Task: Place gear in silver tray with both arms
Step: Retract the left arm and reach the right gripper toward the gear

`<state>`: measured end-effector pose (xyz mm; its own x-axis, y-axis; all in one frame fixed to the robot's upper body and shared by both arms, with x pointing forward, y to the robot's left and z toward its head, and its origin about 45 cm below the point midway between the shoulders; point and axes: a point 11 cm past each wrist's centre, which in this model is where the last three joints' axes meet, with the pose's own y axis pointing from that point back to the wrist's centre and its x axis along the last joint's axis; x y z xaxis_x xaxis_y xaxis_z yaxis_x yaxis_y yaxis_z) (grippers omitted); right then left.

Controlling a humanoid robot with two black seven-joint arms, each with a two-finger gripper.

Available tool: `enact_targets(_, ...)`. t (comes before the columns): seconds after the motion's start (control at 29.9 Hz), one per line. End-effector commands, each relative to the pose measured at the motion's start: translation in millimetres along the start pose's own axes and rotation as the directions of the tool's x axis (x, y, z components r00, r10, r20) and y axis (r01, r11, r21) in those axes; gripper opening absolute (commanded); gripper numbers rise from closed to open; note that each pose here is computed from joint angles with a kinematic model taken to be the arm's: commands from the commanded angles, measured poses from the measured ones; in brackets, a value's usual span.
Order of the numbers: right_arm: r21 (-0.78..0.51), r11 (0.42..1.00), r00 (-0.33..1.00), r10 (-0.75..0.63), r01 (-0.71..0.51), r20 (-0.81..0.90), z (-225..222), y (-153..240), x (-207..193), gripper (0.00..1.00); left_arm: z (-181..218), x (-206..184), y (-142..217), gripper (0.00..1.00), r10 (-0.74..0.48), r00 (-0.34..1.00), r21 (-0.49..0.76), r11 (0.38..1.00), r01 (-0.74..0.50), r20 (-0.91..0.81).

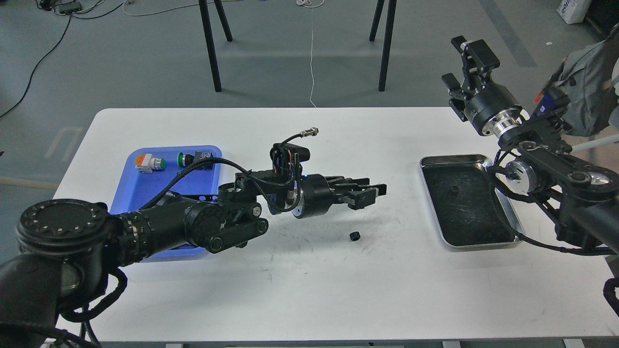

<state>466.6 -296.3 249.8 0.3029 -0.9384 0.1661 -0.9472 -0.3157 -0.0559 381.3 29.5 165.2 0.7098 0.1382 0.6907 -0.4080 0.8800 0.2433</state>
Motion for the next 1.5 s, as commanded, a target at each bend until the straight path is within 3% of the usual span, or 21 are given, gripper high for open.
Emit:
enact_targets(0.0, 0.004, 1.000, 1.000, -0.021, 0.021, -0.015, -6.2, 5.0, 2.4, 0.95, -17.8, 22.2, 19.5, 0.58, 0.067, 0.993, 0.043, 0.997, -0.063, -0.100)
enact_targets(0.07, 0.010, 0.999, 0.999, -0.033, 0.033, -0.019, -9.9, 6.8, 1.5, 0.95, -21.5, 35.5, 27.0, 0.62, 0.091, 0.978, 0.047, 0.995, -0.084, -0.189)
enact_targets(0.13, 0.012, 0.999, 0.999, -0.033, 0.033, -0.030, -13.9, 10.5, 7.4, 0.95, -29.7, 46.5, 38.0, 0.73, 0.115, 0.953, 0.058, 0.993, -0.102, -0.281)
enact_targets(0.3, 0.023, 0.999, 0.998, -0.040, 0.041, -0.048, -23.7, 15.2, 14.6, 0.95, -47.1, 73.0, 66.3, 0.77, 0.197, 0.909, 0.098, 0.980, -0.173, -0.368)
enact_targets(0.4, 0.007, 0.997, 0.994, -0.074, 0.074, -0.077, -24.3, 18.8, 11.4, 0.95, -48.5, 100.0, 76.6, 1.00, 0.325, 0.815, 0.105, 0.944, -0.314, -0.480)
enact_targets(0.6, -0.021, 0.984, 0.977, -0.177, 0.176, -0.119, -25.4, 16.4, -14.1, 0.95, -62.1, 117.7, 98.1, 1.00, 0.390, 0.727, 0.138, 0.913, -0.383, -0.565)
enact_targets(0.77, -0.046, 0.964, 0.952, -0.265, 0.261, -0.155, -26.1, 16.5, -34.7, 0.95, -62.2, 108.5, 101.1, 1.00, 0.266, 0.722, 0.080, 0.956, -0.282, -0.639)
enact_targets(1.0, -0.117, 0.921, 0.892, -0.390, 0.372, -0.228, -19.5, 19.9, -56.9, 0.95, -79.3, 111.5, 121.9, 1.00, 0.271, 0.724, 0.121, 0.960, -0.253, -0.634)
enact_targets(1.3, -0.250, 0.779, 0.681, -0.626, 0.576, -0.380, -13.5, 32.5, -94.7, 0.95, -98.7, 135.8, 145.5, 1.00, 0.353, 0.718, 0.198, 0.935, -0.294, -0.600)
enact_targets(1.47, -0.367, 0.659, 0.483, -0.741, 0.656, -0.467, 4.1, 45.2, -114.6, 0.95, -116.4, 141.9, 158.0, 1.00, 0.456, 0.622, 0.257, 0.886, -0.387, -0.636)
